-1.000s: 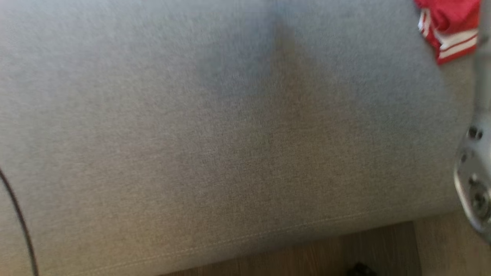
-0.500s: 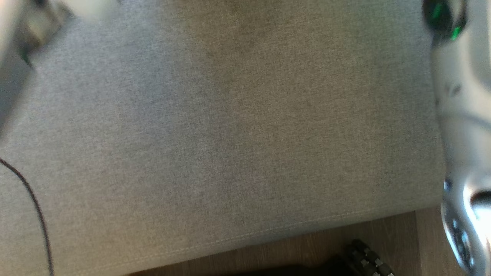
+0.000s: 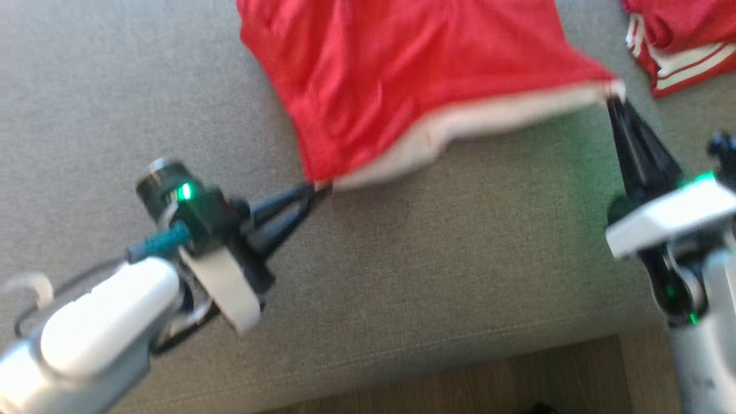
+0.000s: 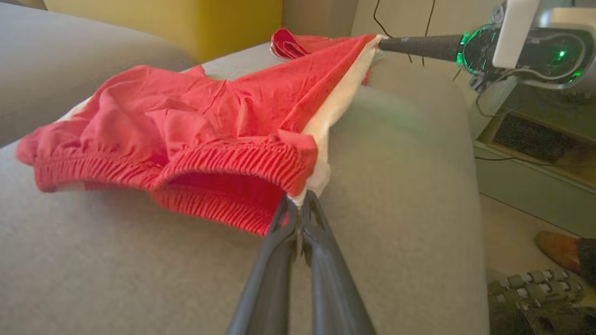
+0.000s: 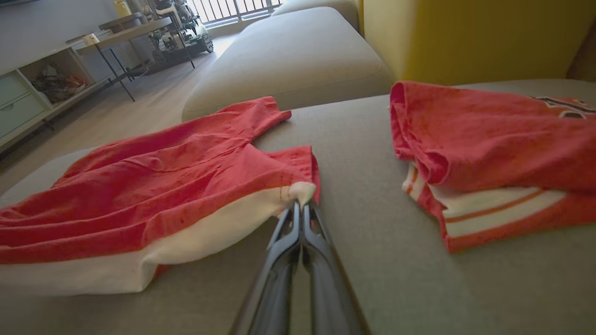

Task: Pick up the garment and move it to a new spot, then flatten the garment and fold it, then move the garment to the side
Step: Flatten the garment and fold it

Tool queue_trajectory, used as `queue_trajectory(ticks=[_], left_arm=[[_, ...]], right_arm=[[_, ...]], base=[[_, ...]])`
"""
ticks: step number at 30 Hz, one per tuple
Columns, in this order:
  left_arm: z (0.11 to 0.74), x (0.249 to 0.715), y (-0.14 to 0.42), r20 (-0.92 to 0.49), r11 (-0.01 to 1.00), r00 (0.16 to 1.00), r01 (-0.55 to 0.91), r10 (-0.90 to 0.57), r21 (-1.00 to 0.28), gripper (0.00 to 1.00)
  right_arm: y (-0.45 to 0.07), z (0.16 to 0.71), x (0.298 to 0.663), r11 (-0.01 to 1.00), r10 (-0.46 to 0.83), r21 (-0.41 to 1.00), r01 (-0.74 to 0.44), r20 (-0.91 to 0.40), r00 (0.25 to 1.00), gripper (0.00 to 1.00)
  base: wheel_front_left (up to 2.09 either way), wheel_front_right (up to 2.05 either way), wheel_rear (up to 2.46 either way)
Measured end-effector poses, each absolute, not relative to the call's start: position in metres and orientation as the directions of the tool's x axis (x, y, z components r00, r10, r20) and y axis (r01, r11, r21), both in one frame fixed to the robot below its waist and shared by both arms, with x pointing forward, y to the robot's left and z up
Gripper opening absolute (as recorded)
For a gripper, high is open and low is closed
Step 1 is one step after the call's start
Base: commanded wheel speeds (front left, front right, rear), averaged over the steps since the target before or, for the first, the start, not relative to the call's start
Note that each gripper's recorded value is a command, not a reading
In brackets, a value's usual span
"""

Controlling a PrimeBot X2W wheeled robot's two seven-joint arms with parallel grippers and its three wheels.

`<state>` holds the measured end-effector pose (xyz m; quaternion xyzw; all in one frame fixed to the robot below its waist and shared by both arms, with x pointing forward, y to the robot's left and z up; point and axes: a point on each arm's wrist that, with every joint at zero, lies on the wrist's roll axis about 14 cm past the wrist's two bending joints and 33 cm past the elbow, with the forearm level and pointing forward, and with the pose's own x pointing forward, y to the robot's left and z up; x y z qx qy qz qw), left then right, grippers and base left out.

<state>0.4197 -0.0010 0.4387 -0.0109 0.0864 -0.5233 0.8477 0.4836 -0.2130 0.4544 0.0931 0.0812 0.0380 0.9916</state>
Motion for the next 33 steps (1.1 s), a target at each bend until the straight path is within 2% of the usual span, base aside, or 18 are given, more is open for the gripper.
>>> queue_trajectory(ticks=[10,12,15,18,22,24,29,33], left_arm=[[0.425,0.350,0.031,-0.233,0.472,0.436,0.872,-0.869,-0.127,0.00],[0.426,0.342,0.036,-0.238,0.487,0.448,0.862,-0.862,-0.142,0.00],[0.440,0.348,0.040,-0.188,0.542,0.511,0.817,-0.839,-0.195,0.00],[0.461,0.368,0.040,-0.099,0.601,0.601,0.746,-0.793,-0.288,0.00],[0.486,0.383,0.030,0.009,0.589,0.662,0.673,-0.749,-0.448,0.00],[0.491,0.394,0.032,0.034,0.594,0.693,0.640,-0.720,-0.487,0.00],[0.497,0.432,0.037,0.070,0.608,0.757,0.573,-0.650,-0.549,0.00],[0.477,0.454,0.041,0.028,0.624,0.804,0.482,-0.593,-0.615,0.00]], right_arm=[[-0.229,0.448,0.398,0.957,0.041,0.284,0.053,-0.316,0.948,0.00],[-0.231,0.455,0.388,0.955,0.032,0.290,0.066,-0.321,0.947,0.00],[-0.236,0.474,0.390,0.957,0.006,0.280,0.075,-0.279,0.960,0.00],[-0.238,0.487,0.409,0.973,-0.007,0.224,0.063,-0.244,0.970,0.00],[-0.232,0.508,0.458,0.982,-0.022,0.181,0.052,-0.166,0.986,0.00],[-0.233,0.516,0.482,0.990,-0.048,0.123,0.065,-0.136,0.990,0.00],[-0.202,0.508,0.542,0.999,0.012,0.040,-0.005,-0.171,0.985,0.00],[-0.180,0.501,0.588,0.997,0.067,-0.022,-0.073,-0.199,0.978,0.00]], base=[[0.00,0.00,0.00],[0.00,0.00,0.00],[0.00,0.00,0.00],[0.00,0.00,0.00],[0.00,0.00,0.00],[0.00,0.00,0.00],[0.00,0.00,0.00],[0.00,0.00,0.00]])
